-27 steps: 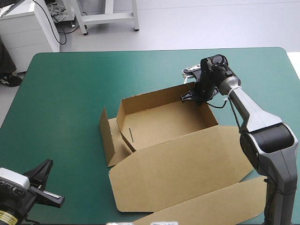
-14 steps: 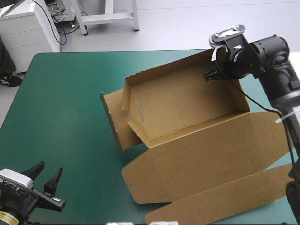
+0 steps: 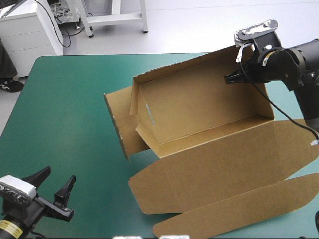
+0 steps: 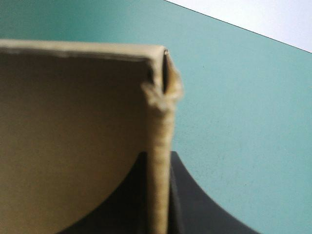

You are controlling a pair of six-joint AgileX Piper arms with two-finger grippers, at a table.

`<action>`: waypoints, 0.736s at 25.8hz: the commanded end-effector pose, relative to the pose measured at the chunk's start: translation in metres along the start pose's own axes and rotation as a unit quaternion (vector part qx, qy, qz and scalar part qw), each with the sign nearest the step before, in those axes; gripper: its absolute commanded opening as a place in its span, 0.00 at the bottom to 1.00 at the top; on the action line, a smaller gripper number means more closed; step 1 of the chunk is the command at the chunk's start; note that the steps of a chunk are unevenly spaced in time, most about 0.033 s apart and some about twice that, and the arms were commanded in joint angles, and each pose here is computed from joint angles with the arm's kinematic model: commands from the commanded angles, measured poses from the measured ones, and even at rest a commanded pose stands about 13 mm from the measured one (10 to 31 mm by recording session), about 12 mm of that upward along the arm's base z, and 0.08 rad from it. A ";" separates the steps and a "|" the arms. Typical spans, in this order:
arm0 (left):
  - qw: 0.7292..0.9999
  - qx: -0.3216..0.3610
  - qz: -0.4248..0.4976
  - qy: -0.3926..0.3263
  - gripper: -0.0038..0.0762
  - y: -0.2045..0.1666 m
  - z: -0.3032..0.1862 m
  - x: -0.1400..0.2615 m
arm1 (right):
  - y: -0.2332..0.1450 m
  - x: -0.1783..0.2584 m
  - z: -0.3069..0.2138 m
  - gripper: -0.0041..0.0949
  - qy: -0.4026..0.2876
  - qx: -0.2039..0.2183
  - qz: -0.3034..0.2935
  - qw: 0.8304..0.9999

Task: Fold the box

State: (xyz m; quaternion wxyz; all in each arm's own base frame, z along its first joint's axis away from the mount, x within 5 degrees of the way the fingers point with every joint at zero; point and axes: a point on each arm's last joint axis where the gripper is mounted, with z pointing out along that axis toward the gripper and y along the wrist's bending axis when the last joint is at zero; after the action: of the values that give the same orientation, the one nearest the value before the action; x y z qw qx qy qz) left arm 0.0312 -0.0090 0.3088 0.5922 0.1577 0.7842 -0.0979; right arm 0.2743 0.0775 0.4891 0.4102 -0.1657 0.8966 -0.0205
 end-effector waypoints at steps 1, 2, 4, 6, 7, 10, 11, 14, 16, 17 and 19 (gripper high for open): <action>0.999 0.006 -0.001 -0.036 0.63 -0.001 0.008 -0.030 | -0.004 -0.001 -0.024 0.02 -0.028 0.006 0.008 1.000; 1.000 0.005 0.000 -0.024 0.63 -0.001 0.015 -0.035 | -0.004 -0.001 -0.024 0.02 -0.028 0.006 0.008 1.000; 1.000 0.001 0.009 0.001 0.62 0.000 0.028 -0.046 | -0.004 -0.001 -0.024 0.02 -0.028 0.006 0.008 1.000; 1.000 -0.008 0.012 0.023 0.62 0.001 0.042 -0.057 | -0.004 -0.001 -0.024 0.02 -0.028 0.006 0.008 1.000; 0.999 -0.012 0.004 0.036 0.62 0.001 0.051 -0.062 | -0.004 -0.001 -0.024 0.02 -0.028 0.006 0.007 1.000; 0.998 -0.031 -0.017 0.057 0.61 0.004 0.077 -0.075 | -0.004 -0.001 -0.024 0.02 -0.028 0.006 0.004 1.000; 0.997 -0.038 -0.022 0.056 0.59 0.005 0.086 -0.079 | -0.004 -0.001 -0.024 0.02 -0.028 0.006 0.004 1.000; 0.996 -0.060 -0.023 0.055 0.50 0.008 0.111 -0.088 | -0.004 -0.001 -0.024 0.02 -0.028 0.006 0.004 1.000; 0.995 -0.068 -0.029 0.064 0.46 0.008 0.130 -0.093 | -0.004 -0.001 -0.024 0.02 -0.028 0.006 0.004 1.000; 0.995 -0.065 -0.026 0.073 0.46 0.007 0.144 -0.093 | -0.004 -0.001 -0.024 0.02 -0.028 0.004 0.005 1.000; 0.994 -0.065 -0.016 0.084 0.46 0.007 0.160 -0.090 | -0.004 -0.001 -0.024 0.02 -0.028 0.005 0.005 1.000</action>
State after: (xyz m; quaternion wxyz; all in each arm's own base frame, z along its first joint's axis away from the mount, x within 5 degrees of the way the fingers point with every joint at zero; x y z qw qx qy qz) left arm 0.1881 -0.0634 0.3379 0.4952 0.1091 0.8613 -0.0333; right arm 0.2742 0.0777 0.4891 0.4101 -0.1658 0.8966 -0.0193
